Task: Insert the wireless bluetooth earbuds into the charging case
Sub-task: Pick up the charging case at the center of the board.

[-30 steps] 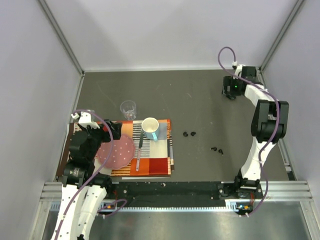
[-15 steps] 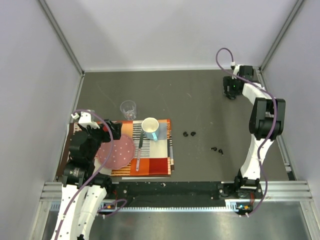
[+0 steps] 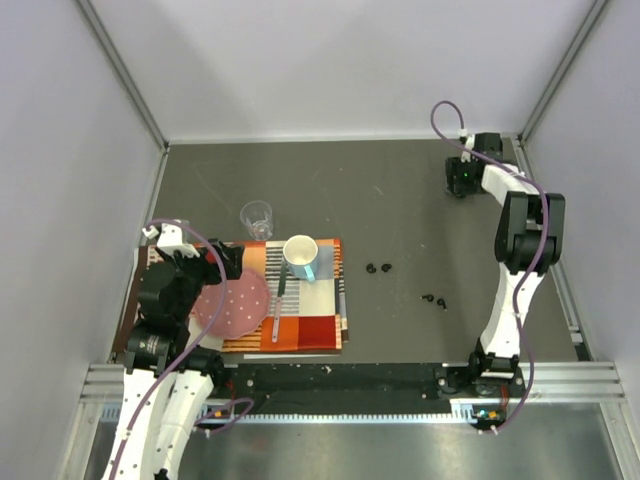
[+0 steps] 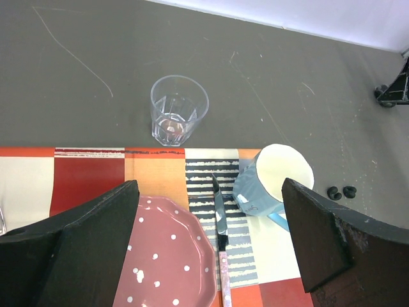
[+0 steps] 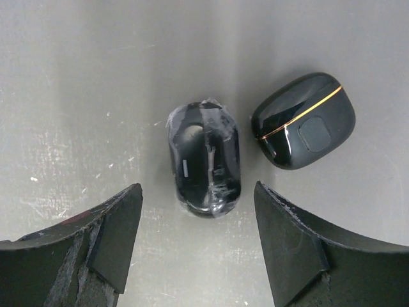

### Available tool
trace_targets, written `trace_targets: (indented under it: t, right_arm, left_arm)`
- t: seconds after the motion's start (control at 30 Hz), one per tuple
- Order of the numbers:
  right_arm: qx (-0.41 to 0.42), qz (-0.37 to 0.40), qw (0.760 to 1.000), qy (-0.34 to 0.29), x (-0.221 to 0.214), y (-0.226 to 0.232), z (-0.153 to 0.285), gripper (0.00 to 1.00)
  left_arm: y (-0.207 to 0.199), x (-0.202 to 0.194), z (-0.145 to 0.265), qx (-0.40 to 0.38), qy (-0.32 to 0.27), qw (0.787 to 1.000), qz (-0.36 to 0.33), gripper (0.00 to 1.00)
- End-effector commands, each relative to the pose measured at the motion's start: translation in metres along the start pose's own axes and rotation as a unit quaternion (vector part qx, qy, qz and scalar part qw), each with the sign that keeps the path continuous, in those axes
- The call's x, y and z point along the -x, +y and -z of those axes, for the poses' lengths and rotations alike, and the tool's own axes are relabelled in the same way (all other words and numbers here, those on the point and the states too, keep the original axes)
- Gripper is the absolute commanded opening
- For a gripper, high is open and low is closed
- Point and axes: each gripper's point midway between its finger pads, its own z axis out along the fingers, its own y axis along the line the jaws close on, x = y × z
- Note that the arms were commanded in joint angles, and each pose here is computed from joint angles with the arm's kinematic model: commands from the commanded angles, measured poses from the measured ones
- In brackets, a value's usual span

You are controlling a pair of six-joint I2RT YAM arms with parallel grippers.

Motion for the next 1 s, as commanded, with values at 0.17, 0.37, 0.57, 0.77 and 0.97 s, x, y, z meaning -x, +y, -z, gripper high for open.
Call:
trace_targets:
  t: [0.17, 0.37, 0.57, 0.77, 0.97]
  right_arm:
    - [-0.019, 0.012, 1.000, -0.011, 0.018, 0.007, 0.003, 0.70]
    - [-0.038, 0.003, 0.999, -0.014, 0.024, 0.002, 0.001, 0.70]
    - [-0.038, -0.009, 0.999, -0.010, 0.025, 0.002, -0.006, 0.69]
    - [-0.028, -0.014, 0.999, 0.006, 0.015, 0.007, -0.014, 0.60]
    - [-0.037, -0.013, 0.999, 0.014, 0.009, 0.007, -0.014, 0.43]
  left_arm:
    - [-0.003, 0.010, -0.001, -0.009, -0.023, 1.000, -0.004, 0.98]
    - [-0.004, 0.010, 0.000, -0.010, -0.023, 1.000, -0.004, 0.98]
    - [-0.004, 0.010, 0.000, -0.011, -0.023, 1.000, -0.004, 0.98]
    - [-0.003, 0.010, -0.001, -0.008, -0.022, 1.000, -0.004, 0.98]
    - [-0.003, 0.011, -0.001, -0.009, -0.023, 1.000, -0.004, 0.98]
